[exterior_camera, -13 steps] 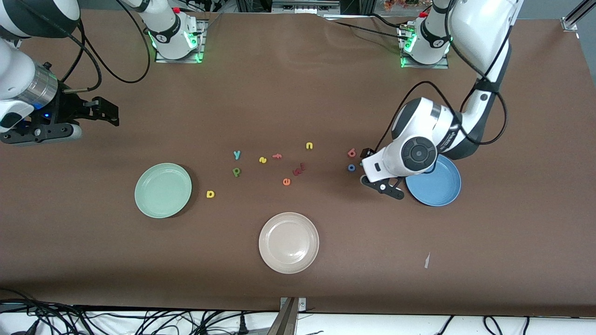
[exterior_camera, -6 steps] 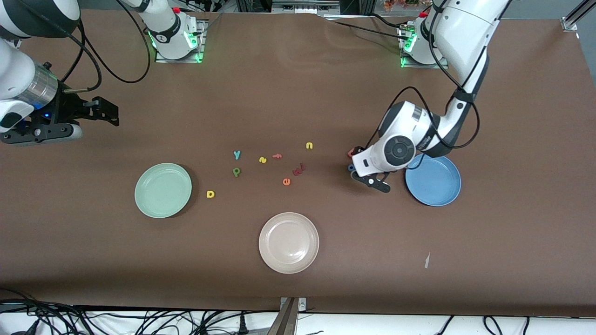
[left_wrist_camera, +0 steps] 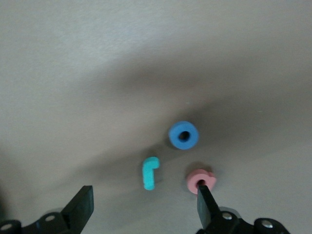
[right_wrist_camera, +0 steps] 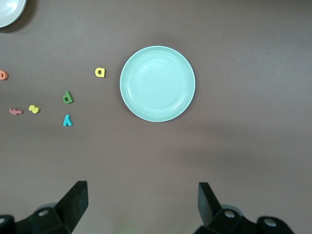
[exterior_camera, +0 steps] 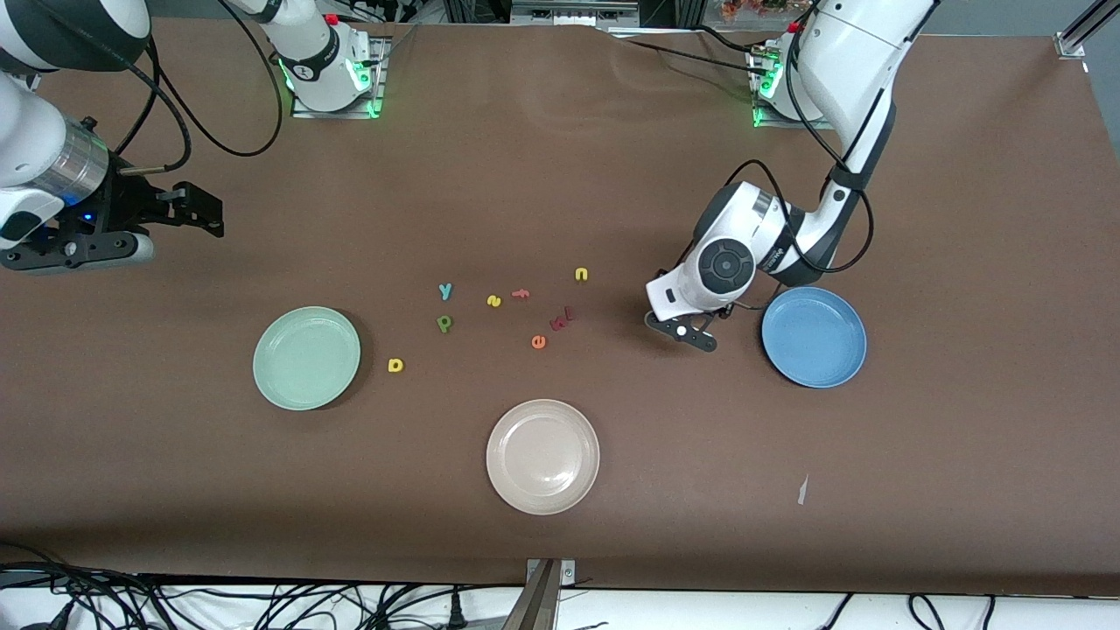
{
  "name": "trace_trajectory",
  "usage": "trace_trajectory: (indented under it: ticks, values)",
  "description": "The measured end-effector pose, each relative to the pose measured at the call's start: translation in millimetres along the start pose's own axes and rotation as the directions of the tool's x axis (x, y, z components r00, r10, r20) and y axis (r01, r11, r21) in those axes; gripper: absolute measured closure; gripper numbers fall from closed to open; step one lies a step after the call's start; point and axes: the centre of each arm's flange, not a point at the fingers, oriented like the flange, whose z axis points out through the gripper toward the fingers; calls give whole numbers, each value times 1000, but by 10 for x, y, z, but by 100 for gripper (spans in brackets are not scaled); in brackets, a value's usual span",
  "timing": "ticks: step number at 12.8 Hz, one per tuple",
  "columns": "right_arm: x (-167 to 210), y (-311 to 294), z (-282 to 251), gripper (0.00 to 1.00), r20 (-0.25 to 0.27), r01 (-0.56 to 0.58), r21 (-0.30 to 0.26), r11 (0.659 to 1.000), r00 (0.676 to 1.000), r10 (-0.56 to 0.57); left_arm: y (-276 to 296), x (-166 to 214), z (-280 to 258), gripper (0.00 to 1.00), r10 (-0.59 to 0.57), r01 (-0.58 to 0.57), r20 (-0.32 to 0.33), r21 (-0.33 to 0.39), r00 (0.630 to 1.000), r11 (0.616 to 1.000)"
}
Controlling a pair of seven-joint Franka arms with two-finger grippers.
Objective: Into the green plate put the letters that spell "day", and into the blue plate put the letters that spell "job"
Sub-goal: 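Grasp the teal r with the left gripper and lift it, then drop the teal r on the blue plate while the right gripper reaches letters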
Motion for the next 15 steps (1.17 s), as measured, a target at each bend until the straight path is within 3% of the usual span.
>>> trace_trajectory:
  ticks: [3,4,10,11,14,15]
  values:
    - [0,0,0,0,0,0,0,1000,1000,0,-73,-32,88,42,-11,11,-6,-3,1000,1000]
    - [0,0,0,0,0,0,0,1000,1000,0,-66,-40,112,47,-9,9,-6,-4,1000,1000]
    - [1,-13,0,0,0,2,0,1000,1000,-2,-39,-46,242,49,-6,5,-34,-9,999,1000]
    - [3,-28,2,0,0,4,0,1000,1000,-4,-42,-46,252,54,-6,5,-38,-9,999,1000]
    - [33,-187,51,0,8,2,-3,1000,1000,-2,-54,-44,237,90,-7,6,-40,-8,999,1000]
    - [55,-276,90,0,13,-1,-4,1000,1000,1,-49,-50,237,89,-6,5,-34,-7,999,1000]
